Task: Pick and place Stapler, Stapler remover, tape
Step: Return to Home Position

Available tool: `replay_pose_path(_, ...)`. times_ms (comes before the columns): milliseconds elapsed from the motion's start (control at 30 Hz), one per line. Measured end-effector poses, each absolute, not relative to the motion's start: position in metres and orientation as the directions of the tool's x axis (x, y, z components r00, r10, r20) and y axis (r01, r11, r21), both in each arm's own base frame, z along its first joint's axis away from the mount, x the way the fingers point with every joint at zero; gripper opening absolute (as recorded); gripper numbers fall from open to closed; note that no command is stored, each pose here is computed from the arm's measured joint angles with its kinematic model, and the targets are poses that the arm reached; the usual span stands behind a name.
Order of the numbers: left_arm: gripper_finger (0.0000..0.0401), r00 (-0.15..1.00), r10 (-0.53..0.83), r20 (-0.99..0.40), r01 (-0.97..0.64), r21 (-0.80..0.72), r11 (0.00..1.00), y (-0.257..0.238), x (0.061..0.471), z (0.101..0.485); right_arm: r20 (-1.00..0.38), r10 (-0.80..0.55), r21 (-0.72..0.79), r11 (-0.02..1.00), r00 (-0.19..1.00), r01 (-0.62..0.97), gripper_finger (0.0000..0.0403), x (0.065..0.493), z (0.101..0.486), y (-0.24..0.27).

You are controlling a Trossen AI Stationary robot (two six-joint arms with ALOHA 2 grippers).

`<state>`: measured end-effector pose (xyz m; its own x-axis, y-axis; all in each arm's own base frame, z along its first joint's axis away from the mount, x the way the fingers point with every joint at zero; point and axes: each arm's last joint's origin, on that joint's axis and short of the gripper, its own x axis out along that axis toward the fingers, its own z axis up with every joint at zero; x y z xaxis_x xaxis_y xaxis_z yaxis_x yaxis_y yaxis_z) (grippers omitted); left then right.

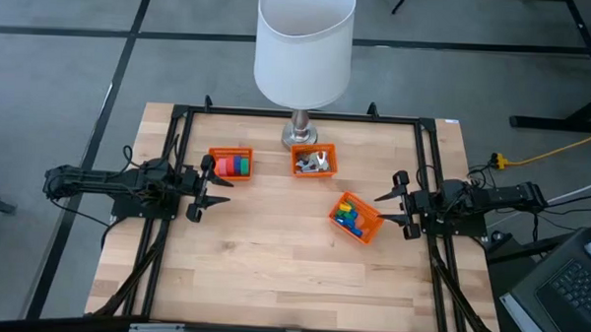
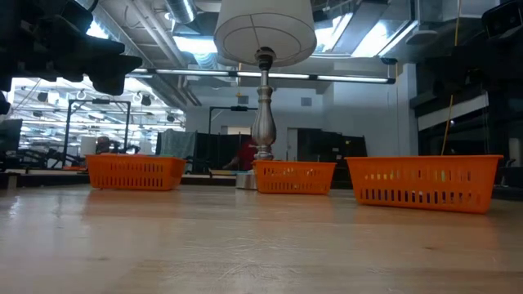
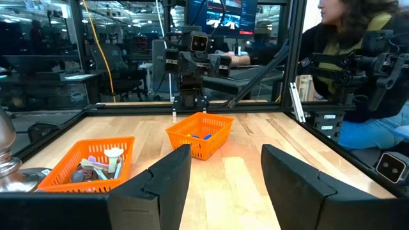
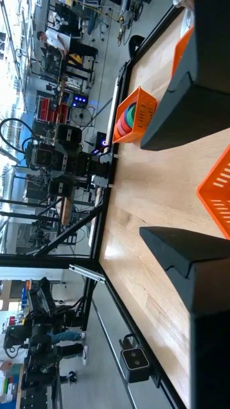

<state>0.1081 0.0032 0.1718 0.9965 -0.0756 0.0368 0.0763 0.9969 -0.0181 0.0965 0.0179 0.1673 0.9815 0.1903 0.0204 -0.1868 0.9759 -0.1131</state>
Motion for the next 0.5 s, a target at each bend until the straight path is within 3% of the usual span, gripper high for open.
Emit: replay_pose_path(500,0.0189,0.996,-0.076,0.036,0.077,-0.018,0.997,0.0032,0.1081,0.1717,0.021,0.19,-0.113,0.976,0.982,-0.187,0.0211,0.0965,0.1673,0.0179)
